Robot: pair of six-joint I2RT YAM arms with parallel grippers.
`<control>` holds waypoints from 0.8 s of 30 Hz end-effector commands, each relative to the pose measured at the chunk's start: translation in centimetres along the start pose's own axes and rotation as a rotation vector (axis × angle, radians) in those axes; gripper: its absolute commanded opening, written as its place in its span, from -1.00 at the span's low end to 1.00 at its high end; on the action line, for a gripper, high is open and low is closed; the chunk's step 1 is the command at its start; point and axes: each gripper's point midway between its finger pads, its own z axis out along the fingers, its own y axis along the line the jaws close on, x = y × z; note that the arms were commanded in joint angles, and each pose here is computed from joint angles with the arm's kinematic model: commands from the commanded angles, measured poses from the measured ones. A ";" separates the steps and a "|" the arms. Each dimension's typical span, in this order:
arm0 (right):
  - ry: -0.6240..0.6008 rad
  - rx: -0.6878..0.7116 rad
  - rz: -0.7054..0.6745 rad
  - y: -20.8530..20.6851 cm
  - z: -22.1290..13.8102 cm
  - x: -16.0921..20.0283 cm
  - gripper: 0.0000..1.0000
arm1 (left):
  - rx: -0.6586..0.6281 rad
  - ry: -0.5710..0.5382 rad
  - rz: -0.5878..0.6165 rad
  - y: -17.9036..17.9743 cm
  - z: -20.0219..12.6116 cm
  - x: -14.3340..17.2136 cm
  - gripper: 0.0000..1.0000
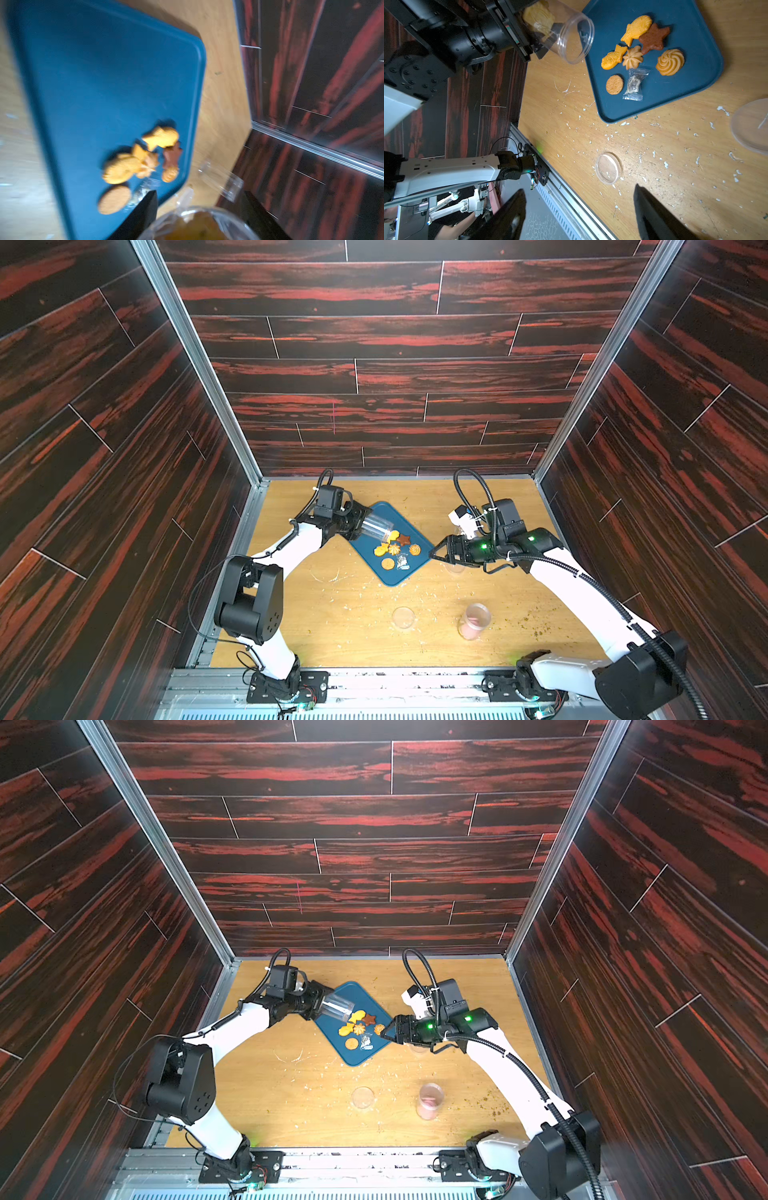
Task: Pour the cookies out of the jar
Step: Pour the cookies in the jar onto the tray.
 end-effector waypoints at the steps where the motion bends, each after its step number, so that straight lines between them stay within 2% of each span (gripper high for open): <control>1: -0.022 -0.026 -0.007 0.6 -0.5 0.1 0.69 | 0.109 0.059 -0.105 -1.4 0.1 0.0 0.14; 4: -0.026 -0.032 -0.003 0.6 -0.3 0.0 0.69 | 0.118 0.062 -0.128 -1.1 0.2 -0.2 0.14; 7: -0.026 -0.035 -0.001 0.6 -0.2 -0.2 0.69 | 0.084 0.052 -0.081 -0.6 0.1 -0.4 0.14; 9: -0.025 -0.033 -0.001 0.6 -0.2 -0.4 0.69 | 0.025 0.027 -0.001 -0.2 -0.2 -0.7 0.14; 11: -0.022 -0.031 -0.003 0.8 -0.3 -0.5 0.69 | -0.082 -0.029 0.132 0.8 -0.8 -1.5 0.14; 14: -0.011 -0.029 -0.005 0.9 -0.2 -0.7 0.69 | -0.176 -0.124 0.292 1.4 -1.9 -2.6 0.14; 19: 0.000 -0.028 -0.013 1.2 -0.3 -1.2 0.69 | -0.249 -0.231 0.476 1.6 -2.2 -3.3 0.16; 24: 0.004 -0.026 -0.022 1.7 -0.5 -1.7 0.69 | -0.305 -0.259 0.600 2.0 -0.7 -3.0 0.16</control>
